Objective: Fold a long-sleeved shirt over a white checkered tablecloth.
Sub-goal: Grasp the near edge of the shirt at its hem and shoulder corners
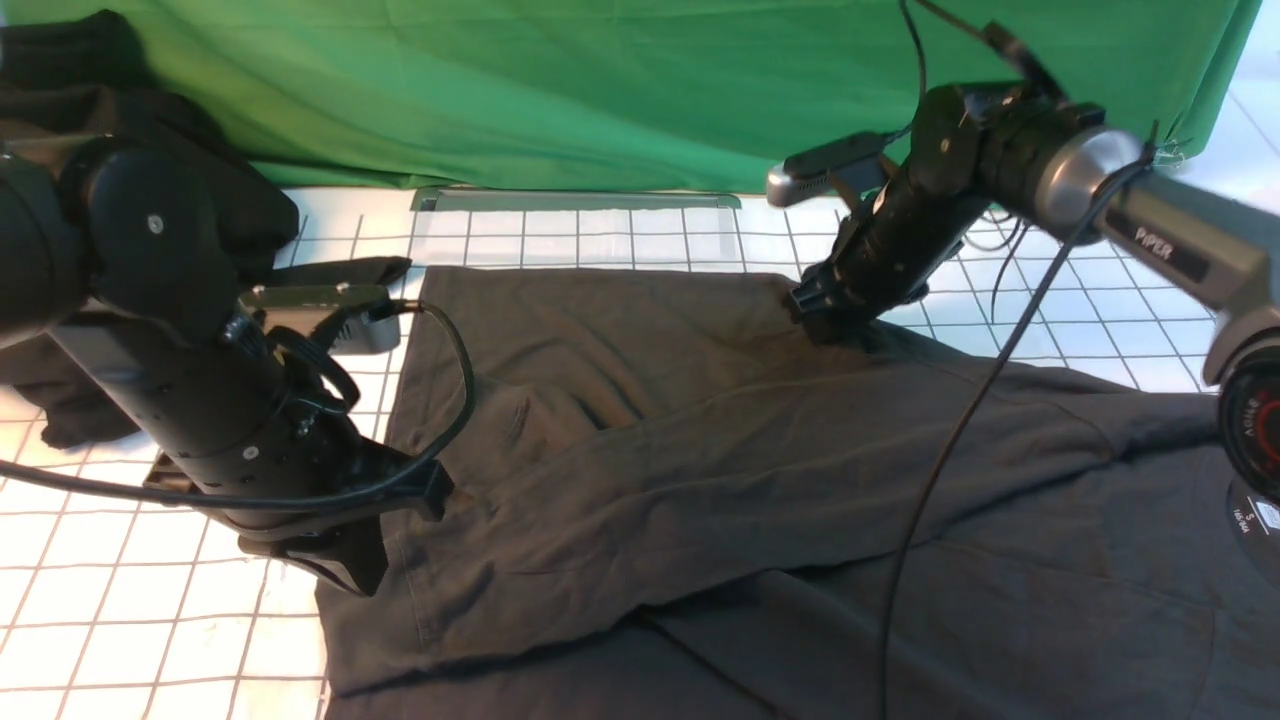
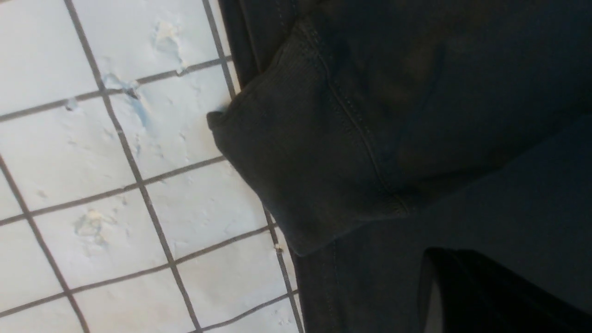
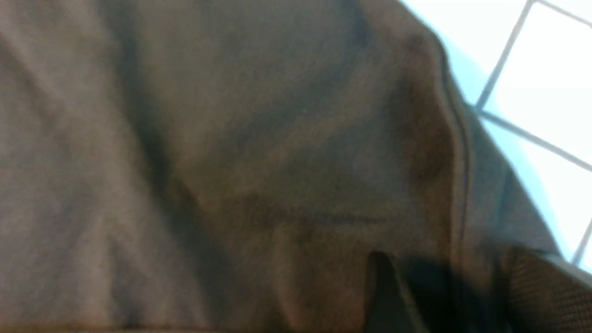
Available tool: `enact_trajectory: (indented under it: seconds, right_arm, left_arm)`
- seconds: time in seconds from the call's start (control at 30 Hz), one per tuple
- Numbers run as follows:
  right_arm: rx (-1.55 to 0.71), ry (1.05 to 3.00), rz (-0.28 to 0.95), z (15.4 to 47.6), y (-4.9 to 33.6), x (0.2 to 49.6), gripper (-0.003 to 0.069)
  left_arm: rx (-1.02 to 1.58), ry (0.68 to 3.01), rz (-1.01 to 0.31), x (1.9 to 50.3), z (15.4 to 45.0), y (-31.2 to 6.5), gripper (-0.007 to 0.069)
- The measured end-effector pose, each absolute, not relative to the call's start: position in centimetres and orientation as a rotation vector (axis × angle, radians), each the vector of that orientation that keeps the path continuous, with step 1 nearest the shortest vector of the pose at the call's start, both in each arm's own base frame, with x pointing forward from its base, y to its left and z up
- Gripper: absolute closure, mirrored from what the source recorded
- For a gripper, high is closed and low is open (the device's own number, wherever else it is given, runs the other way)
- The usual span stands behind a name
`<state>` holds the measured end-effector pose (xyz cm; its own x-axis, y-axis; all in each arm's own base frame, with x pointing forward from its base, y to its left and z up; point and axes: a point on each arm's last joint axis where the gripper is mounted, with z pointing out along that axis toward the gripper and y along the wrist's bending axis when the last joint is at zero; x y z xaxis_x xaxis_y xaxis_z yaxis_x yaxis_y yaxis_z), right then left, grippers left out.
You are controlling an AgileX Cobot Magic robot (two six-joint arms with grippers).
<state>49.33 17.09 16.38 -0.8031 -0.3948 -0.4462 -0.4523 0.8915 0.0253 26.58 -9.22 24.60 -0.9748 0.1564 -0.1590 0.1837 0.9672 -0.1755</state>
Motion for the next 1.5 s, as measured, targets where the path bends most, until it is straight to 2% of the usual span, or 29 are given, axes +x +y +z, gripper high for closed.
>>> enact_trajectory:
  seconds: [0.03, 0.1, 0.17, 0.2, 0.23, 0.33, 0.8, 0.87, 0.93, 0.97, 1.0, 1.03, 1.13, 1.2, 1.27, 1.4, 1.43, 1.5]
  right_arm:
    - [-0.621, 2.618, 0.175, 16.2, 17.1, 49.4, 0.0336]
    - [-0.627, 2.605, 0.160, 16.3, 17.0, 49.5, 0.0434]
    - [-0.640, 2.584, 0.133, 16.7, 17.0, 49.8, 0.0566]
    - [-0.641, 2.580, 0.130, 16.8, 16.9, 49.8, 0.0575]
    - [-0.651, 2.558, 0.102, 17.2, 16.9, 50.1, 0.0627]
    - [-0.651, 2.527, 0.065, 18.1, 16.3, 50.6, 0.0645]
    - [-0.511, 2.466, 0.028, 19.4, 11.5, 52.6, 0.0647]
    - [-0.501, 2.447, 0.025, 19.5, 11.3, 52.9, 0.0643]
    - [-0.500, 2.436, 0.020, 19.6, 11.3, 52.9, 0.0605]
    - [-0.501, 2.433, 0.017, 19.6, 11.2, 53.0, 0.0552]
    - [-0.502, 2.433, 0.016, 19.6, 11.2, 53.0, 0.0552]
    - [-0.503, 2.436, 0.012, 19.7, 11.2, 52.9, 0.0463]
    - [-0.524, 2.507, 0.001, 20.5, 11.0, 52.2, 0.0295]
    - [-0.535, 2.573, 0.002, 21.5, 10.8, 51.3, 0.0260]
    - [-0.542, 2.629, 0.001, 23.1, 10.5, 50.3, 0.0291]
    - [-0.535, 2.667, 0.071, 27.1, 10.4, 48.1, 0.0546]
    - [-0.530, 2.655, 0.106, 28.1, 10.5, 47.5, 0.0592]
    - [-0.521, 2.641, 0.165, 29.6, 10.7, 46.5, 0.0632]
  left_arm:
    - [0.258, 2.972, -0.285, 26.6, 24.6, -9.2, 0.0631]
    - [0.257, 2.972, -0.286, 26.6, 24.6, -9.2, 0.0631]
    - [0.255, 2.971, -0.286, 26.6, 24.6, -9.2, 0.0631]
    - [0.254, 2.971, -0.286, 26.6, 24.6, -9.2, 0.0631]
    - [0.253, 2.970, -0.286, 26.6, 24.6, -9.2, 0.0629]
    - [0.251, 2.970, -0.286, 26.6, 24.6, -9.2, 0.0629]
    - [0.247, 2.971, -0.290, 26.6, 24.6, -9.2, 0.0629]
    - [0.245, 2.971, -0.290, 26.6, 24.6, -9.2, 0.0629]
    - [0.244, 2.971, -0.290, 26.6, 24.6, -9.2, 0.0629]
    - [0.242, 2.970, -0.291, 26.6, 24.6, -9.2, 0.0629]
    - [0.242, 2.970, -0.291, 26.6, 24.6, -9.2, 0.0629]
    - [0.239, 2.971, -0.291, 26.6, 24.6, -9.2, 0.0629]
    - [0.228, 2.972, -0.259, 26.7, 24.6, -9.0, 0.0629]
    - [0.182, 2.965, -0.221, 26.9, 24.8, -8.8, 0.0629]
    - [0.128, 2.950, -0.177, 27.9, 25.5, -8.3, 0.0629]
    - [0.025, 2.891, -0.176, 32.6, 27.7, -7.4, 0.0629]
    - [0.004, 2.875, -0.176, 34.3, 28.0, -7.1, 0.0629]
    - [-0.022, 2.852, -0.177, 37.5, 28.3, -6.9, 0.0629]
